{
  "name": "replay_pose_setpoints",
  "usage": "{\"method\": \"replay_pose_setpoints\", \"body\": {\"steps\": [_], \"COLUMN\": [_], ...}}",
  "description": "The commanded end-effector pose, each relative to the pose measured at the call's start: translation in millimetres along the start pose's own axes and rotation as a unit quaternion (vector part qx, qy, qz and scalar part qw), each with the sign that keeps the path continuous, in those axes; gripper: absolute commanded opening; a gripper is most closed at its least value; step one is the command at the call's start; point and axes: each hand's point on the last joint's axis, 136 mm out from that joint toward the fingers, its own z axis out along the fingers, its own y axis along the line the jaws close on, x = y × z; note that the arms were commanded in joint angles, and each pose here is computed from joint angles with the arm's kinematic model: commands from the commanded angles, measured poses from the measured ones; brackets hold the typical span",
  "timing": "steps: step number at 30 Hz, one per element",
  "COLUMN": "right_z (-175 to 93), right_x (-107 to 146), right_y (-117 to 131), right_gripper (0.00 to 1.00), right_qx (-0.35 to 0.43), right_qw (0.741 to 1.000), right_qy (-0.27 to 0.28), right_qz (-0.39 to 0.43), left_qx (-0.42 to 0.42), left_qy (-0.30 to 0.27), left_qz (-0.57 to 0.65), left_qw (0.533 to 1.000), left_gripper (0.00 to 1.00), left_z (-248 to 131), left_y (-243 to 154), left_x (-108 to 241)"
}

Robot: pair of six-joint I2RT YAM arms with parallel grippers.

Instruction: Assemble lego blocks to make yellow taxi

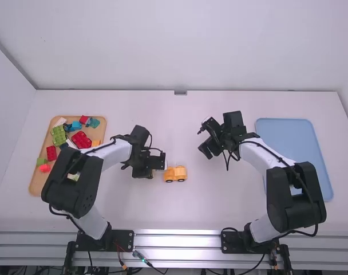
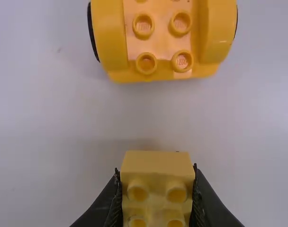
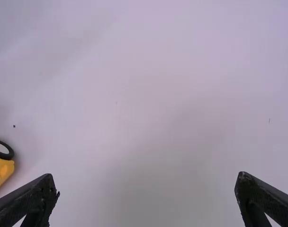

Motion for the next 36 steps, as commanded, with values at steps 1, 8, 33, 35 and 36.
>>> {"method": "replay_pose_setpoints", "body": {"steps": [1, 8, 33, 35, 36], "right_z": [-10, -10, -37, -48, -50], "right_x": [-17, -17, -41, -43, -42], "right_y": [-6, -6, 67, 81, 84], "right_gripper": [0.99, 0.99, 0.99, 0.99, 0.99], "right_qx": [0.009, 0.009, -0.205, -0.243, -0.248], "right_qw": [1.000, 1.000, 0.955, 0.934, 0.930], "right_qy": [-0.022, -0.021, -0.164, -0.199, -0.204], "right_qz": [-0.008, -0.008, -0.141, -0.170, -0.177], "left_qx": [0.019, -0.011, -0.029, -0.042, -0.044], "left_qy": [-0.001, 0.015, -0.299, -0.318, -0.320], "left_qz": [0.000, 0.005, 0.050, 0.040, 0.038], "left_qw": [1.000, 1.000, 0.953, 0.946, 0.945], "left_gripper": [0.21, 1.00, 0.99, 0.99, 0.99], "left_z": [10, 20, -76, -75, -74], "left_y": [-13, -9, 4, 3, 3], "left_x": [6, 17, -15, -10, -8]}}
